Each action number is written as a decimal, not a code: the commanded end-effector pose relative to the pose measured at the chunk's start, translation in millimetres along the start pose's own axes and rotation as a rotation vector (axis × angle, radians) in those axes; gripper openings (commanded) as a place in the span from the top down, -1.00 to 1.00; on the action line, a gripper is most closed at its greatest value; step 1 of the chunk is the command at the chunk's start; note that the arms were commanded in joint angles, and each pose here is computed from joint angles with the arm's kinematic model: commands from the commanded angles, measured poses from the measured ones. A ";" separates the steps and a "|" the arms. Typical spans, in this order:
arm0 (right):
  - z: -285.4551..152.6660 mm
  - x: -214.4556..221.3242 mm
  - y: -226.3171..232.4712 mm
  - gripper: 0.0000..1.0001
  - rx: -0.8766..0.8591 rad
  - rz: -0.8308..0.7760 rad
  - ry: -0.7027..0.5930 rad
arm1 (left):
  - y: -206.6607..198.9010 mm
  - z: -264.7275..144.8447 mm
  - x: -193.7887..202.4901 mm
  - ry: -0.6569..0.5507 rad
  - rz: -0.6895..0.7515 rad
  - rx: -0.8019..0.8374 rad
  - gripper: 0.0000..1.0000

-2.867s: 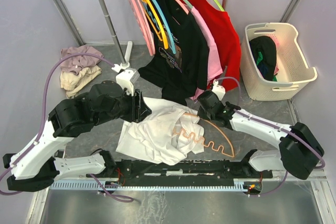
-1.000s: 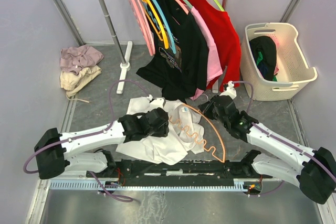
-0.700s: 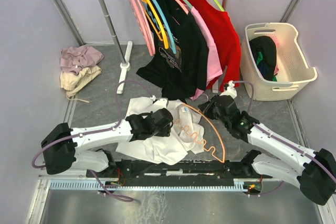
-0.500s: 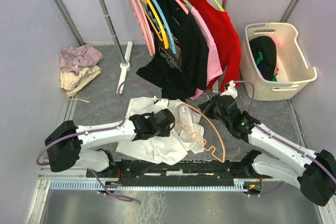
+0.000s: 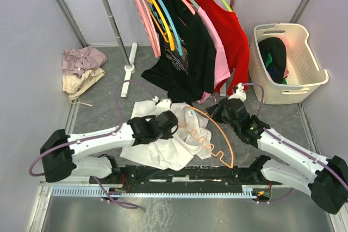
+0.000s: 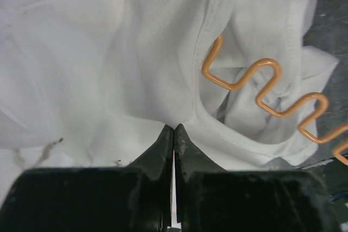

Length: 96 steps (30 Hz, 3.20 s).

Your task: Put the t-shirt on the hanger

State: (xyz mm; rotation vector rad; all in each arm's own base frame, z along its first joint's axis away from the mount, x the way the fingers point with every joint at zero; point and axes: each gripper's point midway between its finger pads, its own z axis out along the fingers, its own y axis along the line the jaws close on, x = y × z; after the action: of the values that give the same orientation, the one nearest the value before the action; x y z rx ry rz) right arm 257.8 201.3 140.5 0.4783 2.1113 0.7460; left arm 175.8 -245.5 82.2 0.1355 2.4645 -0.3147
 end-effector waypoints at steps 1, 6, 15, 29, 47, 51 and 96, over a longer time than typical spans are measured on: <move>-7.1 -22.1 27.3 0.99 -0.091 0.003 -0.061 | -9.9 -41.0 -44.1 -0.115 -0.069 0.051 0.95; -5.5 -20.6 25.5 0.99 -0.089 -0.023 -0.059 | -15.0 -69.7 -65.3 -0.156 -0.084 0.100 0.95; 3.0 -8.7 47.3 0.98 -0.191 -0.026 0.000 | -47.1 -95.8 -97.5 -0.179 -0.040 0.196 0.95; 13.3 -6.4 91.1 0.98 -0.346 0.008 0.044 | -84.1 -110.9 -109.3 -0.171 -0.007 0.289 0.95; -22.3 -40.8 158.0 0.98 -0.658 0.106 -0.071 | -128.3 -135.1 -103.7 -0.131 0.051 0.384 0.95; -40.5 -50.6 167.8 0.98 -0.737 0.133 -0.106 | -128.7 -138.0 -100.0 -0.118 0.057 0.393 0.94; -173.2 -18.3 211.0 0.97 -1.142 -0.200 0.163 | -67.3 -278.7 -141.4 -0.105 0.230 0.398 -0.02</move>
State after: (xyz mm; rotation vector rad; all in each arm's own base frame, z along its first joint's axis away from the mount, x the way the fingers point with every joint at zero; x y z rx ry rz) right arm 165.7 292.7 333.6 -0.2831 1.5989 1.6713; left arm 105.6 -255.0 391.7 0.5557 2.2654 -0.7414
